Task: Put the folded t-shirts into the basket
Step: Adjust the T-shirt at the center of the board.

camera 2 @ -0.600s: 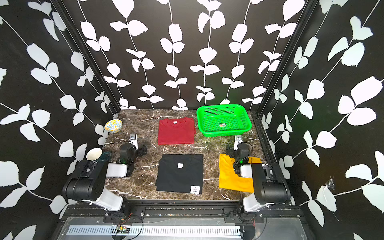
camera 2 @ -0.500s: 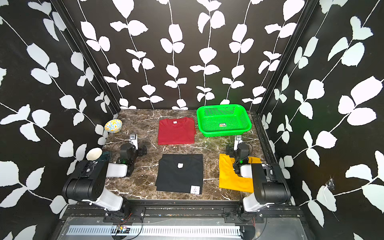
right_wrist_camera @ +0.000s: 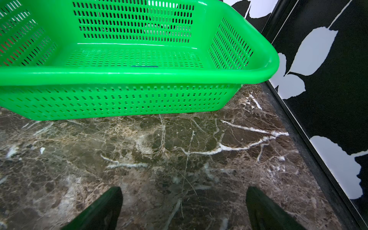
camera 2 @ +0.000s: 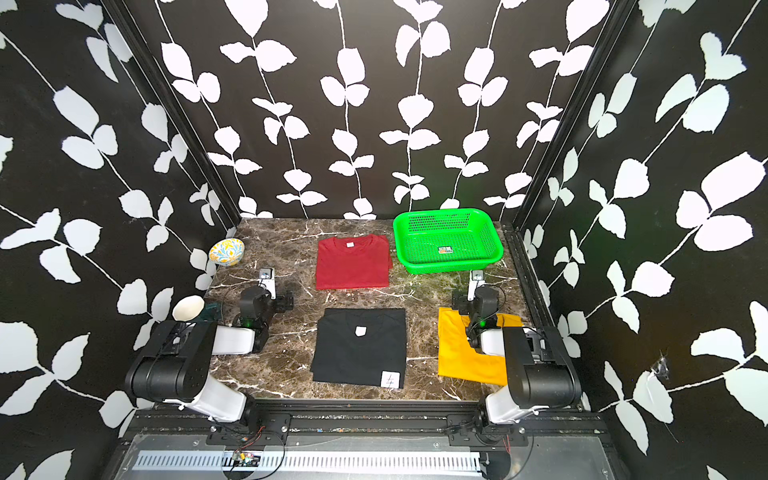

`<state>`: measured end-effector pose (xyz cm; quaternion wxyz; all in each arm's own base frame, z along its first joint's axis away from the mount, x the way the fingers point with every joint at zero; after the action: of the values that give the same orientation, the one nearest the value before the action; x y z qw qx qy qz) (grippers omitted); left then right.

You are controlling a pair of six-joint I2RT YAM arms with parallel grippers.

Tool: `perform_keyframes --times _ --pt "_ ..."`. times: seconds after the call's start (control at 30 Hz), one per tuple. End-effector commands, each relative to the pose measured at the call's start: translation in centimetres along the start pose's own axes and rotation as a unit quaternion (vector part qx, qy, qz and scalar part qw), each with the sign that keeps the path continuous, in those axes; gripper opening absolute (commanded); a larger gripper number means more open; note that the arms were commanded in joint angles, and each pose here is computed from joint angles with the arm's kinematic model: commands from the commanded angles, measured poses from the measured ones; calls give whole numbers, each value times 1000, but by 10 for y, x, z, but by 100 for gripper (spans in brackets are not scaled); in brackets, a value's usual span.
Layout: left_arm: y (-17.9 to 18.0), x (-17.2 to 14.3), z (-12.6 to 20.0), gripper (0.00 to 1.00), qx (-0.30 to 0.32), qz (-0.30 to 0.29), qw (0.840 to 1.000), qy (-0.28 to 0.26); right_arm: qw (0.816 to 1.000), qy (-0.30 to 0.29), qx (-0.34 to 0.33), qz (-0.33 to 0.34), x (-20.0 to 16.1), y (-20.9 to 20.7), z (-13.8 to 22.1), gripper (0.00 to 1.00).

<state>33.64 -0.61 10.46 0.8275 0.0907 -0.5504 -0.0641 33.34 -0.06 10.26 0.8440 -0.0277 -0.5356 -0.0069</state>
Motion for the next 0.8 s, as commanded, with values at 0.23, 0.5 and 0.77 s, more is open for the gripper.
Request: perform_keyframes --times 0.23,0.5,0.77 --pt "4 14 -2 98 9 -2 1000 -24 991 111 -46 -66 78 -15 58 99" --pt "-13 13 12 98 -65 -35 995 -73 970 184 -109 -113 65 -29 120 98" --pt "-22 25 32 98 -115 -60 985 -117 939 206 -127 -244 25 -28 162 99"
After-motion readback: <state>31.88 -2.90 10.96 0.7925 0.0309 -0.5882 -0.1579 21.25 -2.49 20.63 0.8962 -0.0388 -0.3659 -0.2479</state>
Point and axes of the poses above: each gripper's point midway between its finger pads, its own z axis back along the fingers, its own y axis along the line the jaws close on, x = y × z, the point moved 6 cm from there along z, back along the fingers, and after that the axes turned 4 degrees about -z, right-handed, at the moved point
